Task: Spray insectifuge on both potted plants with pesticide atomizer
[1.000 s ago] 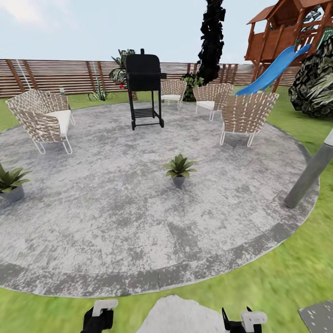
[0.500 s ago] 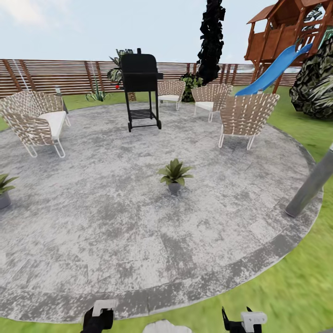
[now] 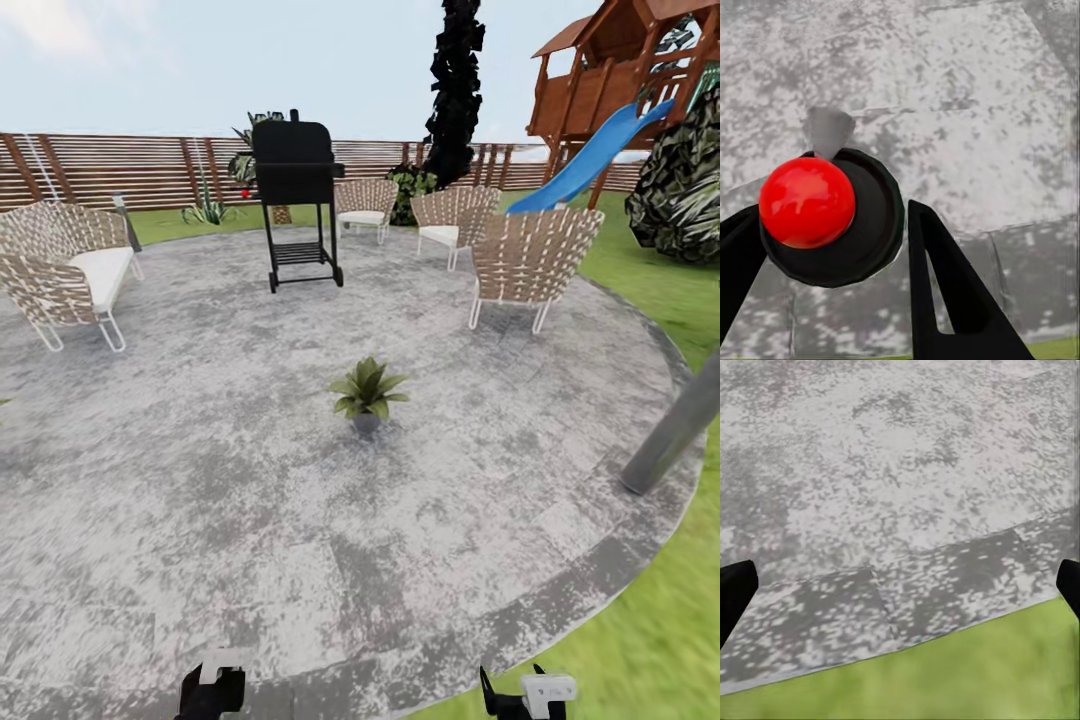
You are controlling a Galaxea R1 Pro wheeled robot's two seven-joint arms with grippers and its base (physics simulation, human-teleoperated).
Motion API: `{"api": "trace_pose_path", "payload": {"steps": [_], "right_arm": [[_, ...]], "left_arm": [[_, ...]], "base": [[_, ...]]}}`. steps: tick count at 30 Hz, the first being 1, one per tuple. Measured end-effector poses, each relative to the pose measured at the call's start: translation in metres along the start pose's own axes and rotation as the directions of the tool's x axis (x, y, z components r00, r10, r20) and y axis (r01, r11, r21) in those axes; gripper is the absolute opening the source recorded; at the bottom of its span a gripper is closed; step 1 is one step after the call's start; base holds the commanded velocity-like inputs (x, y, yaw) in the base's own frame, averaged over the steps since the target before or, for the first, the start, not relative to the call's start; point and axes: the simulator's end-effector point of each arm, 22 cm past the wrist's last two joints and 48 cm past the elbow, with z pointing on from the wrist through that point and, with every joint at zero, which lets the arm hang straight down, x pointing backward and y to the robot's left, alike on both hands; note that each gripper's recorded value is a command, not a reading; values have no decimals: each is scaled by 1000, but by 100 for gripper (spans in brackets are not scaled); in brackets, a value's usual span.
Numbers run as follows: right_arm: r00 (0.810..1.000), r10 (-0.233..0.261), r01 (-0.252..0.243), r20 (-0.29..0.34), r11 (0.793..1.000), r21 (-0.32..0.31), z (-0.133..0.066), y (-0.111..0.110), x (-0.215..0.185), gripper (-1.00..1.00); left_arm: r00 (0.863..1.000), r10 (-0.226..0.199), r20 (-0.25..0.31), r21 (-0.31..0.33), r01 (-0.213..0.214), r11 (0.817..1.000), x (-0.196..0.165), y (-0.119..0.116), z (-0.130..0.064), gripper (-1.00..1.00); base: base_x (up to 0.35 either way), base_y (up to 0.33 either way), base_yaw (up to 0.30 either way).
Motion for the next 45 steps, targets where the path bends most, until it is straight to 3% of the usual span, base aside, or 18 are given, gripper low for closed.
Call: {"api": "trace_pose_path", "payload": {"steps": [37,45], "right_arm": [[1000,1,-1,2,1000,0,0,0,-1,100],[1000,2,-2,3,1000,0,0,1,-1,100]], "left_arm": [[1000,0,0,0,0,1000,0,0,0,-100],[1000,0,0,0,0,1000,0,0,0,-100]], "base": [[316,-105,0],[325,-77,164]]}}
